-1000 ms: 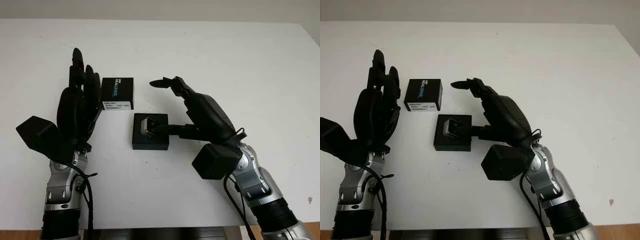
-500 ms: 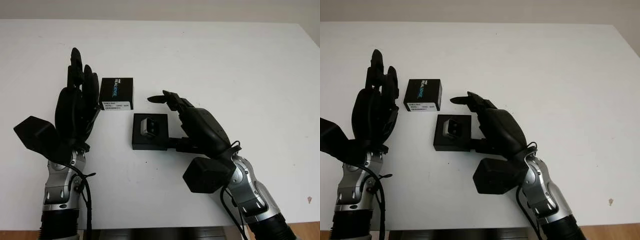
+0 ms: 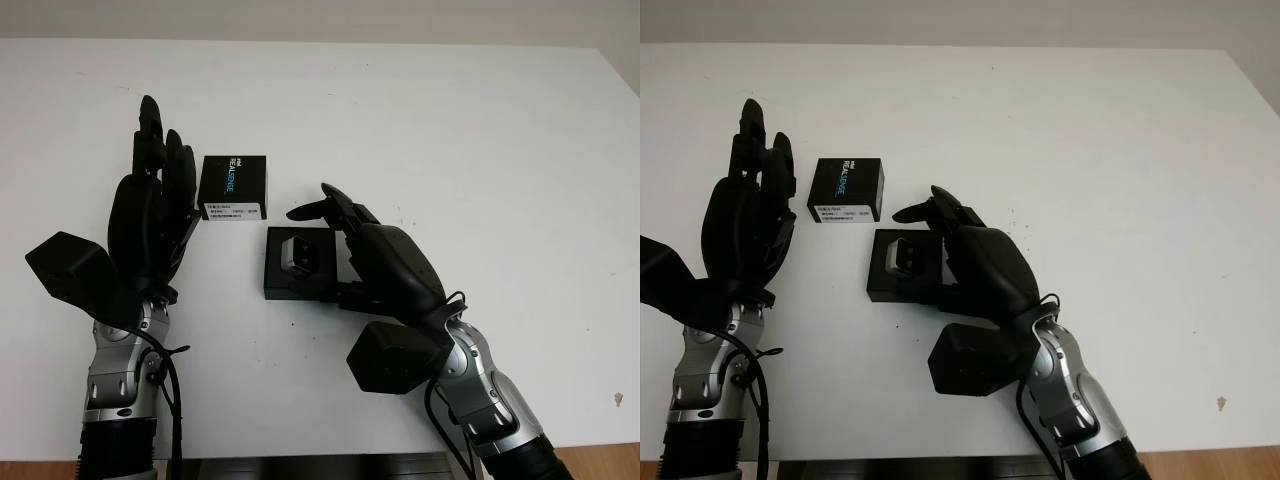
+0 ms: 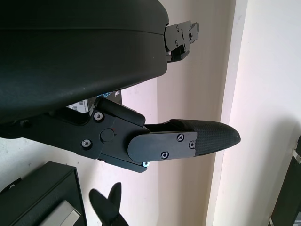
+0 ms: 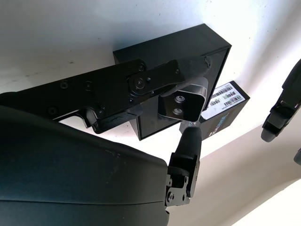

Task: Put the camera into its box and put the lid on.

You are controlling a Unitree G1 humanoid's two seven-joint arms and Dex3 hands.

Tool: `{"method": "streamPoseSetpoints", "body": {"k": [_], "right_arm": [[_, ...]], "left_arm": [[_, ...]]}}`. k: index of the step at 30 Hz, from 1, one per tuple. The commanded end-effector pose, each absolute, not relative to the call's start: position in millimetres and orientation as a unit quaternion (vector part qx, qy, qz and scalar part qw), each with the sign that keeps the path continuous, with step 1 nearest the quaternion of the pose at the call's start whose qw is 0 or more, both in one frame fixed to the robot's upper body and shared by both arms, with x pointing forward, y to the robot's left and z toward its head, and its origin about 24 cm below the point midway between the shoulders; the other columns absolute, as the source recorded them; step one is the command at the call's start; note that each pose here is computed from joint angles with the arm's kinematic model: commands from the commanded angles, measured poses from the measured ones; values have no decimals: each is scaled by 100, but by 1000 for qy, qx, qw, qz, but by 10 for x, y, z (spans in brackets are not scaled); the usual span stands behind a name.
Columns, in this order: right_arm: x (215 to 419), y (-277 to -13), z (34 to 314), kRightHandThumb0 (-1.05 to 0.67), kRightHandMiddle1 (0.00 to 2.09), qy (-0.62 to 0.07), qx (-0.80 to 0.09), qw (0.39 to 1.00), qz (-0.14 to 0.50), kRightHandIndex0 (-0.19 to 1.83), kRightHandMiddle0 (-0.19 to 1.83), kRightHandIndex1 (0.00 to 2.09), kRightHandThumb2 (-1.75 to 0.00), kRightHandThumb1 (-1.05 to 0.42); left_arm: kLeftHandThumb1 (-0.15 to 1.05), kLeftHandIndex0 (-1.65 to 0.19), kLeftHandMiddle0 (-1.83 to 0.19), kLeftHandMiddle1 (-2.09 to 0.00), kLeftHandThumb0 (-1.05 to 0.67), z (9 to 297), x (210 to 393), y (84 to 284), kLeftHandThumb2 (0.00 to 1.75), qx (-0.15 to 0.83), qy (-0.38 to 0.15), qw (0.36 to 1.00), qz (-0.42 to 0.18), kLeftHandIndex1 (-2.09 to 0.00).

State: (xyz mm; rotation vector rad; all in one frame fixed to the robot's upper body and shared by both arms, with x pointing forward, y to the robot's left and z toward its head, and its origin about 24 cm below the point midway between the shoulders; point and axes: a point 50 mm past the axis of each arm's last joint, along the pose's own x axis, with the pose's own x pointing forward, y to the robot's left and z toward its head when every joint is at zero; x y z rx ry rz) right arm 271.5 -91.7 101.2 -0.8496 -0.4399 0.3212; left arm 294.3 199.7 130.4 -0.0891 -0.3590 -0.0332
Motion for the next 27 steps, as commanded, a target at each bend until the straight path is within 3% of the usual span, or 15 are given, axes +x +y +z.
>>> {"method": "streamPoseSetpoints", "body": {"k": [1,8,16,27], "right_arm": [[2702,-888,998,-52,146,-215,-401,876,156,13,-10,12,-6,-100],[2725,-888,1014,-50,151,-208,-394,880,163,14,-9,13,-6,-101],[2755,-934,1129,-52,123,-178,-362,896,184,13,-7,12,-5,-101],[2786,-960,1219,-53,115,-159,-335,907,198,12,-9,10,-5,-99]], "left_arm": [[105,19,19,0,-72,1292,2929,2016,49,-36,-176,984,-17,0],[105,19,19,0,-72,1295,2937,2022,49,-39,-176,983,-19,0],[105,19,19,0,-72,1290,2959,2034,48,-38,-176,983,-21,0],[105,19,19,0,-73,1305,2968,2028,45,-40,-175,984,-19,0]]}}
